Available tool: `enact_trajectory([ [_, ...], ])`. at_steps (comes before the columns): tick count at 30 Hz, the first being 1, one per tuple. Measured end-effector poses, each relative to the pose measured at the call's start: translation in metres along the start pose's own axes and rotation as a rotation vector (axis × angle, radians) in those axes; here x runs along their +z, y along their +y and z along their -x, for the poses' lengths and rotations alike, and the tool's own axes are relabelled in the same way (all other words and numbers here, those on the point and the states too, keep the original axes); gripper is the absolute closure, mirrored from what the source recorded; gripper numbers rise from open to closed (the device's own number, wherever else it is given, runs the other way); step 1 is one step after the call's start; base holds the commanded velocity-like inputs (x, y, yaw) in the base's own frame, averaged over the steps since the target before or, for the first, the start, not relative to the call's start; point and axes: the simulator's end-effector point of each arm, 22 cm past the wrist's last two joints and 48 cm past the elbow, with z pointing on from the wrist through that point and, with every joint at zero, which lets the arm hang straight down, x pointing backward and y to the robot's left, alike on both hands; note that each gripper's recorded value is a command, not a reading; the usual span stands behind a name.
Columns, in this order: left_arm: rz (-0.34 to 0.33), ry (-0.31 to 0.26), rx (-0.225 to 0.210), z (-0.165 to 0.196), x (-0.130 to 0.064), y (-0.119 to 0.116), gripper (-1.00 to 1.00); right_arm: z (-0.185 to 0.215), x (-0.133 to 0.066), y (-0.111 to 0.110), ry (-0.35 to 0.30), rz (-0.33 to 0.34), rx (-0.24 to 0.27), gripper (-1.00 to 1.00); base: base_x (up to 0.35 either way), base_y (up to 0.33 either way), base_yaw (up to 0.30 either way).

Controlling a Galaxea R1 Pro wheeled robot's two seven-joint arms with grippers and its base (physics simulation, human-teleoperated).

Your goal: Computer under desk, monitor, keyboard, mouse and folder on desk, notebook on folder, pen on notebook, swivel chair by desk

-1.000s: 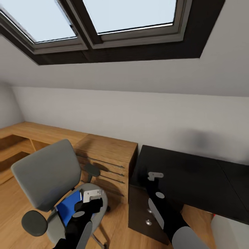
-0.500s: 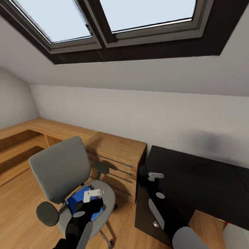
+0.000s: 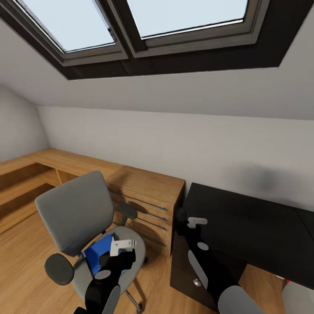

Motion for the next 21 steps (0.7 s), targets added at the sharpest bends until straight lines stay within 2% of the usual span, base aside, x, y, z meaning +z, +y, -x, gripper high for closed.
enact_trajectory([
  [21,0.007,0.003,0.000,-0.016,0.019,0.003,-1.00,-0.018,0.013,-0.006,-0.006,-0.007,0.003,1.00,0.000,0.000,0.000],
])
